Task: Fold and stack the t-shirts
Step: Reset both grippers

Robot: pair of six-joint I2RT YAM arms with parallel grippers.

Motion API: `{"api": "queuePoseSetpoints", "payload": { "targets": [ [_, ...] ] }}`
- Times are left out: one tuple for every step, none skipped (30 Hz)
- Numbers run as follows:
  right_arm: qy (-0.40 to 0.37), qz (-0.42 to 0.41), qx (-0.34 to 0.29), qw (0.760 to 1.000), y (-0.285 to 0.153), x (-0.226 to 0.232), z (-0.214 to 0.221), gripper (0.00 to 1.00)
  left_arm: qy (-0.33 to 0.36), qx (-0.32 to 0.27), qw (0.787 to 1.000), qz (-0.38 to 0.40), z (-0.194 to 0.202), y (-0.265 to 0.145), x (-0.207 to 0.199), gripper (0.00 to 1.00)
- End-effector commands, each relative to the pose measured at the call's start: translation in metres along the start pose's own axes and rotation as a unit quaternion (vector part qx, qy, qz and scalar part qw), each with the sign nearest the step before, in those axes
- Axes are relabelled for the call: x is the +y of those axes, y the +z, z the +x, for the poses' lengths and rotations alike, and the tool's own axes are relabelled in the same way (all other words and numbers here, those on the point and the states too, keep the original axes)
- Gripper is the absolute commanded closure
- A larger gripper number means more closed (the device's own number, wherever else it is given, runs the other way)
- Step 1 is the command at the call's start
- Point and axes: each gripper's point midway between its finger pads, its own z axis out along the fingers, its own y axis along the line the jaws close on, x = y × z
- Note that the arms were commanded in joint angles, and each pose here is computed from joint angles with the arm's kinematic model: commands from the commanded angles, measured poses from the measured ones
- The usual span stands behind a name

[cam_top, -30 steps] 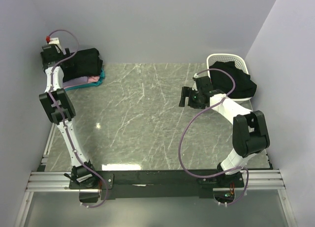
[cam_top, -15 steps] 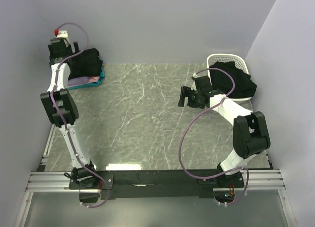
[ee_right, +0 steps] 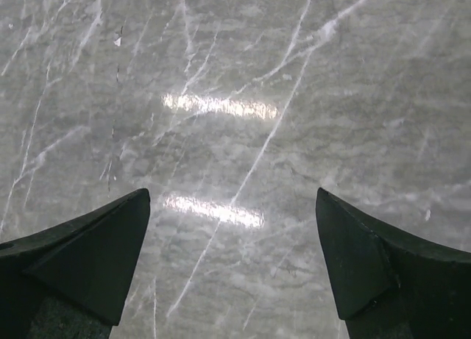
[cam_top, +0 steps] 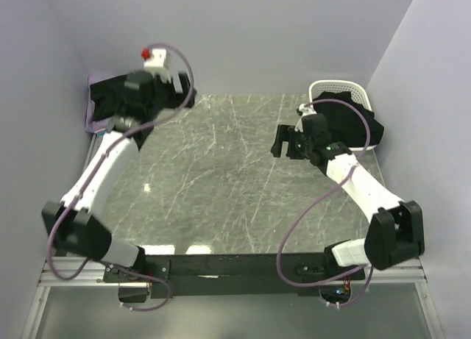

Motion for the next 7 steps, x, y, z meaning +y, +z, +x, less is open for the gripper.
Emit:
{"api": "queuePoseSetpoints", "payload": {
  "targets": [
    [-0.004,0.009,-0.031,0.999,-0.021,-0.004,0.004,0.00,-0.055,0.040,0.996,0.055,0.058,-0.033,-0.047,0.00],
    [-0.003,0.010,-0.034,0.999,-0.023,-0.005,0.007,0.00,-0.056,0.035,0.997,0.045,0.059,-0.047,-0.051,0.00],
    [-0.001,0.009,-0.044,0.999,-0.030,-0.005,0.006,0.00,-0.054,0.040,0.996,0.055,0.069,-0.054,-0.062,0.01],
    [0.000,0.010,-0.040,0.999,-0.030,-0.008,0.014,0.00,-0.047,0.061,0.996,0.044,0.100,-0.061,-0.068,0.00],
    [0.002,0.011,-0.042,0.999,-0.031,-0.009,0.017,0.00,-0.051,0.060,0.997,-0.002,0.106,-0.068,-0.054,0.01],
    [0.008,0.014,-0.052,0.999,-0.036,-0.010,0.016,0.00,-0.069,0.071,0.995,-0.014,0.115,-0.072,-0.053,0.01],
    [0.008,0.016,-0.052,0.998,-0.035,-0.013,0.021,0.00,-0.067,0.089,0.994,-0.019,0.132,-0.078,-0.055,0.00]
  ]
}}
